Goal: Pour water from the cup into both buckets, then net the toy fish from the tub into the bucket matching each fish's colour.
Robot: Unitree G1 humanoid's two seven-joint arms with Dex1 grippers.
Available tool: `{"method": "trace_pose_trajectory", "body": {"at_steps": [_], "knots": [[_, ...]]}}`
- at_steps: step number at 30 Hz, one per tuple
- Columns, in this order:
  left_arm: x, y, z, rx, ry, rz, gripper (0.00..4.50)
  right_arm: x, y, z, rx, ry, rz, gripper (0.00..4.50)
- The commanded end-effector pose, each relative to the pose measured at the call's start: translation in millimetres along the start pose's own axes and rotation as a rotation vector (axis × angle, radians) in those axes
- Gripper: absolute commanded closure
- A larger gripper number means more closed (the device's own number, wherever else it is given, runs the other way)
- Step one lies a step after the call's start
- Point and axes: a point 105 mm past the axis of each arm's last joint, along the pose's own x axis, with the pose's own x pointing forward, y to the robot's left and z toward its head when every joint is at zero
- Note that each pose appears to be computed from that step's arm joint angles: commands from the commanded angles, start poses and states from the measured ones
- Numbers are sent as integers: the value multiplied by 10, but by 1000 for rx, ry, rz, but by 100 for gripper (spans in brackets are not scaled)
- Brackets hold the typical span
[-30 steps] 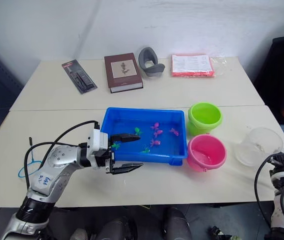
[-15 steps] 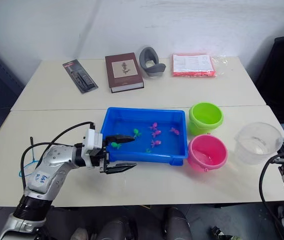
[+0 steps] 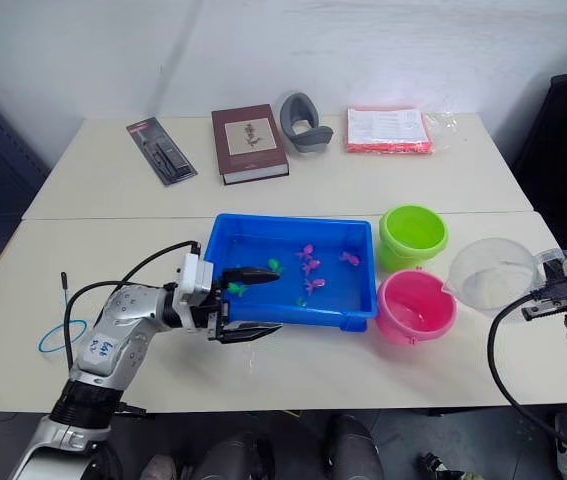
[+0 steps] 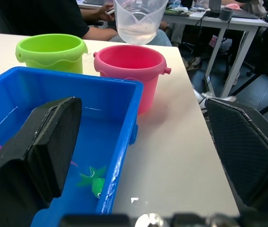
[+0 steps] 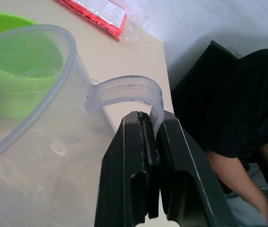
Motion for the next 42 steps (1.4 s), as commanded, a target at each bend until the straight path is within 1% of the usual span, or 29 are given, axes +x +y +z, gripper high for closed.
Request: {"method": "trace_pose_trajectory", "body": {"at_steps": [1,3,8,10,24,31,42], "knots": [[29,12,93,19,-37,-7,0,12,9,200,-137,-58,-5,444],[38,13,96,19,-39,-6,0,21,41,216,-202,-67,11,444],[55,-5,91,19,-38,-9,0,43,122,177,-238,-81,22,444],[60,-11,83,20,-35,-11,0,48,156,200,-289,-103,30,444],[98,18,79,28,-40,-13,0,48,171,307,-536,-200,-33,444],[87,33,78,34,-37,-9,0,58,215,340,-586,-242,-41,444],[87,39,90,42,-37,-2,0,63,251,348,-601,-258,-52,444]]}}
